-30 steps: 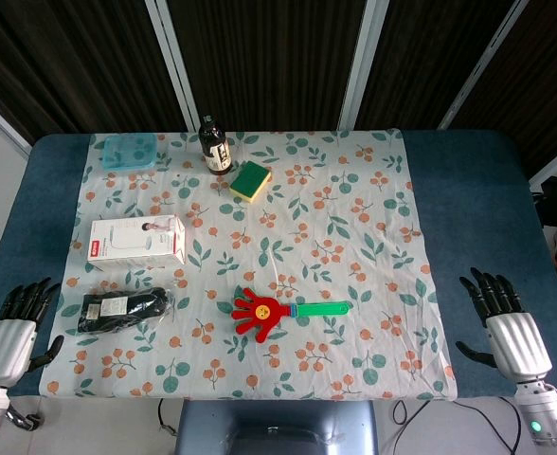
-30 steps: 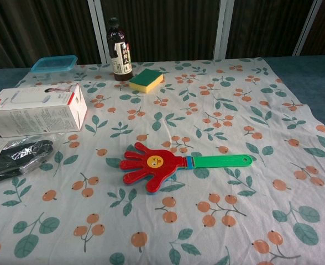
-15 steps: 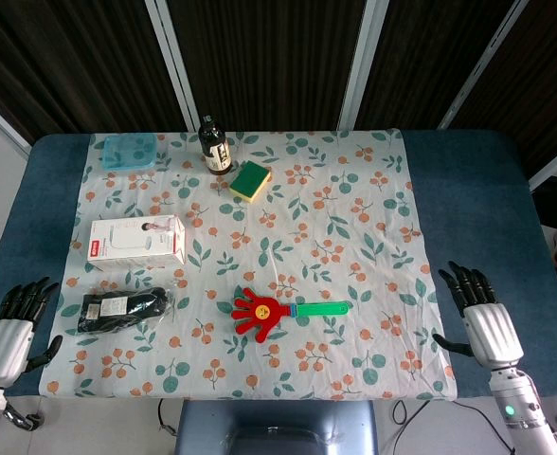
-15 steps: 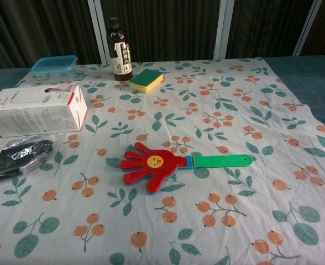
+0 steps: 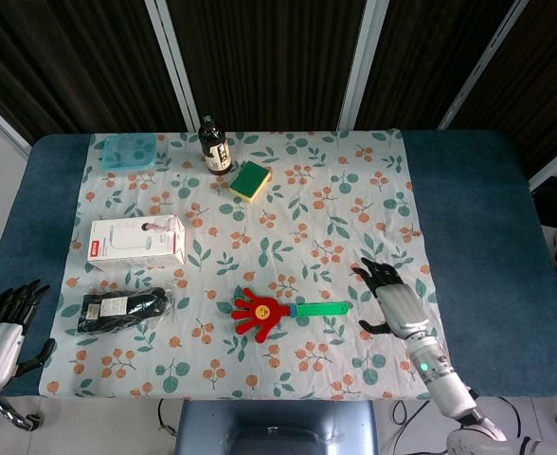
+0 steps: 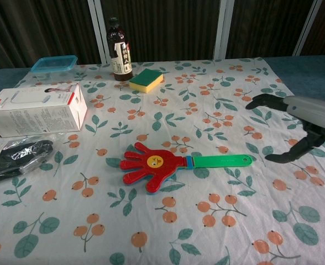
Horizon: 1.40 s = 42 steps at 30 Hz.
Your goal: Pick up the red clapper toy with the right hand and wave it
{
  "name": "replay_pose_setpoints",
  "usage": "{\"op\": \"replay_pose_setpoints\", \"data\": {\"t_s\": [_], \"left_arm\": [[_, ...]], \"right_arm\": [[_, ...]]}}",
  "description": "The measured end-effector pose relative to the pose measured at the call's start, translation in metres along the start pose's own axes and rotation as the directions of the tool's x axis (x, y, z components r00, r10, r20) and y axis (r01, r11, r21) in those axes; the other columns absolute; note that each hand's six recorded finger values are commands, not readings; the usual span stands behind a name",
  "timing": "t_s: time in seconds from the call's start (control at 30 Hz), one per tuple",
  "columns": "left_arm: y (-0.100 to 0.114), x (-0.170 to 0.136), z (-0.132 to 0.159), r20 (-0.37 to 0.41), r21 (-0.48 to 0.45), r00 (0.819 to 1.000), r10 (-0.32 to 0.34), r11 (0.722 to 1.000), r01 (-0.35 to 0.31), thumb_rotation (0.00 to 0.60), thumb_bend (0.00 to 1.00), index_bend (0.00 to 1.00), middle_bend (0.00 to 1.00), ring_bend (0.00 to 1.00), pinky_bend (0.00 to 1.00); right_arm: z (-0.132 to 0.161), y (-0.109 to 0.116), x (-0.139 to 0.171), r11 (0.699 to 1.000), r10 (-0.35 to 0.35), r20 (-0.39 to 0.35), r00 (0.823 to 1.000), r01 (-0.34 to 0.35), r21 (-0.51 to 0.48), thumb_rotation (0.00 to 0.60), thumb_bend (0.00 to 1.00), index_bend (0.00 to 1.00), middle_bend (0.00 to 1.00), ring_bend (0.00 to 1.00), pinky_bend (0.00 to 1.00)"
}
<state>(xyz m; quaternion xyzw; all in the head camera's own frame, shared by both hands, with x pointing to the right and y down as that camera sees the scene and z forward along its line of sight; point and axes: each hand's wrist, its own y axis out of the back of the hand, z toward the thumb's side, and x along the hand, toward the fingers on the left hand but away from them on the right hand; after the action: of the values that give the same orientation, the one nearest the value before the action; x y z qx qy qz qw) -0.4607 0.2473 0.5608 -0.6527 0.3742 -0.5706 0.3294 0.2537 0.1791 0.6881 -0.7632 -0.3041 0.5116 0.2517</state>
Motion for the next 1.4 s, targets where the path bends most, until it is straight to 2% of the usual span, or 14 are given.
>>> {"op": "replay_pose_setpoints", "data": {"t_s": [0.17, 0.27, 0.43, 0.93, 1.4], "left_arm": [[0.0, 0.0, -0.001, 0.0, -0.002, 1.0, -0.005, 1.0, 0.005, 0.6, 0.36, 0.0, 0.0, 0.0, 0.03], [-0.001, 0.0, 0.0, 0.003, -0.004, 1.0, -0.008, 1.0, 0.008, 0.6, 0.37, 0.0, 0.0, 0.0, 0.03], [0.0, 0.0, 0.0, 0.003, -0.007, 1.0, -0.009, 1.0, 0.009, 0.6, 0.37, 0.0, 0.0, 0.0, 0.03], [0.004, -0.004, 0.0, 0.015, -0.013, 1.0, 0.007, 1.0, -0.007, 0.6, 0.37, 0.0, 0.0, 0.0, 0.03], [0.006, -0.007, 0.001, 0.021, -0.018, 1.0, 0.017, 1.0, -0.017, 0.6, 0.38, 0.0, 0.0, 0.0, 0.04]], "right_arm": [[0.042, -0.021, -0.038, 0.999, 0.042, -0.029, 0.999, -0.042, -0.009, 0.6, 0.35, 0.36, 0.0, 0.0, 0.0], [0.055, -0.028, -0.047, 0.998, 0.066, -0.04, 0.997, -0.067, -0.016, 0.6, 0.35, 0.4, 0.0, 0.0, 0.0], [0.063, -0.034, -0.048, 0.995, 0.092, -0.048, 0.995, -0.093, -0.02, 0.6, 0.35, 0.42, 0.0, 0.0, 0.0], [0.07, -0.052, -0.052, 0.996, 0.083, -0.058, 0.995, -0.084, -0.012, 0.6, 0.41, 0.52, 0.03, 0.0, 0.0], [0.075, -0.061, -0.054, 0.996, 0.085, -0.065, 0.994, -0.086, -0.016, 0.6, 0.42, 0.55, 0.04, 0.0, 0.0]]}}
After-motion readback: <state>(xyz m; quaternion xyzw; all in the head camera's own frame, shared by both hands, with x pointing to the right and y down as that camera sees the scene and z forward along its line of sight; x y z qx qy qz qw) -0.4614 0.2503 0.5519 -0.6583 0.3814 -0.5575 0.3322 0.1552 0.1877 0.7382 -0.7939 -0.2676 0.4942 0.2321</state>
